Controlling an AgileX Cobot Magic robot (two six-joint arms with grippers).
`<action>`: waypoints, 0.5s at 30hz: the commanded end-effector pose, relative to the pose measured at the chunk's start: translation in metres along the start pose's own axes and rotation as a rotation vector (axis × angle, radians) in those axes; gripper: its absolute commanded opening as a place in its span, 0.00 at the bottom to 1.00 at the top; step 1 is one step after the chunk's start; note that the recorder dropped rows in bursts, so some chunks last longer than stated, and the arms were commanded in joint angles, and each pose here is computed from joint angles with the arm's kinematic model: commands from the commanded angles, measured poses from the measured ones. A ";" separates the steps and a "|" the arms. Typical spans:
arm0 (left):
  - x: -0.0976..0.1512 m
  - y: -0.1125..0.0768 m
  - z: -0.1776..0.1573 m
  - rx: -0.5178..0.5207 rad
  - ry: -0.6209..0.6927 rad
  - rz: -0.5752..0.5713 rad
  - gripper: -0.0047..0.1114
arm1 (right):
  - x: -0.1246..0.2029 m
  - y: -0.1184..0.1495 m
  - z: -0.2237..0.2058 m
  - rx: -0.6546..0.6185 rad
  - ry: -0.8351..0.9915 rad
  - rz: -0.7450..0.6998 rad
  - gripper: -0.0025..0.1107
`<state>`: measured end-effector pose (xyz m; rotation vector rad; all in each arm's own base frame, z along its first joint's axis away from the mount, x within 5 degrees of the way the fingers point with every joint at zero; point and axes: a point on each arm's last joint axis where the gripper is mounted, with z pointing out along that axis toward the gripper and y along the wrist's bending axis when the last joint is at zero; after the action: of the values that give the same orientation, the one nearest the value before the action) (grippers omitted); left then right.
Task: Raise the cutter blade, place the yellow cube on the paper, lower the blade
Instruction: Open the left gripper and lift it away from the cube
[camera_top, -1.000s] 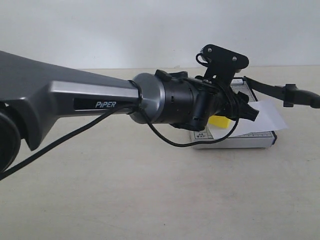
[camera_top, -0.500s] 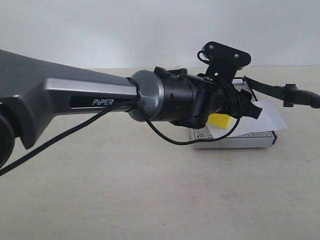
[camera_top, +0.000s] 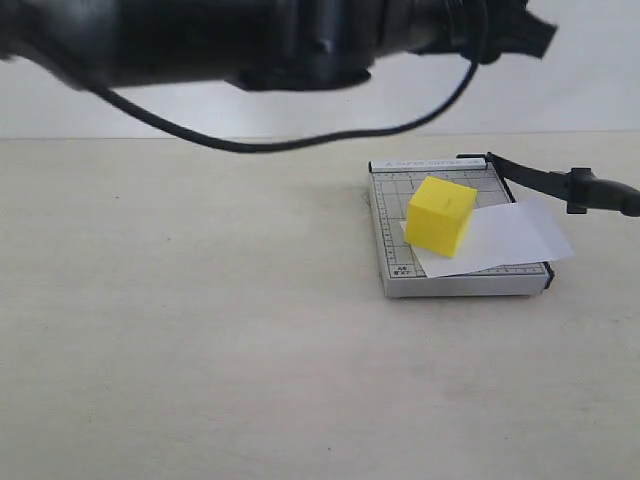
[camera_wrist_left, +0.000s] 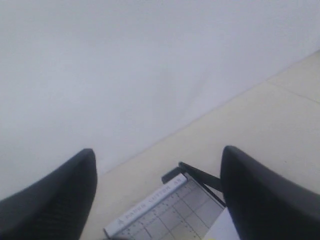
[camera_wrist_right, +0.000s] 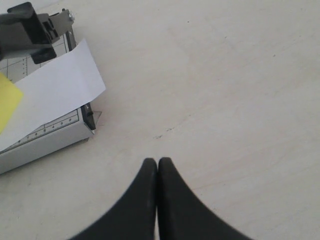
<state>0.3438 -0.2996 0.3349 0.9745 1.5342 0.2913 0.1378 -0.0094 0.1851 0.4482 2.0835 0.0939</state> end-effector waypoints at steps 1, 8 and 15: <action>-0.008 0.033 -0.059 -0.087 0.013 0.013 0.62 | -0.001 -0.003 0.000 0.029 -0.027 -0.013 0.02; 0.016 0.056 -0.156 -0.128 0.011 -0.033 0.59 | -0.002 -0.003 0.000 0.032 -0.031 -0.013 0.02; 0.054 0.079 -0.235 -0.173 -0.052 -0.134 0.59 | -0.002 -0.003 0.000 0.032 -0.031 -0.013 0.02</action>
<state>0.1857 -0.1569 0.4048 0.7912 1.4971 0.3228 0.1383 -0.0124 0.1866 0.4622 2.0592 0.0615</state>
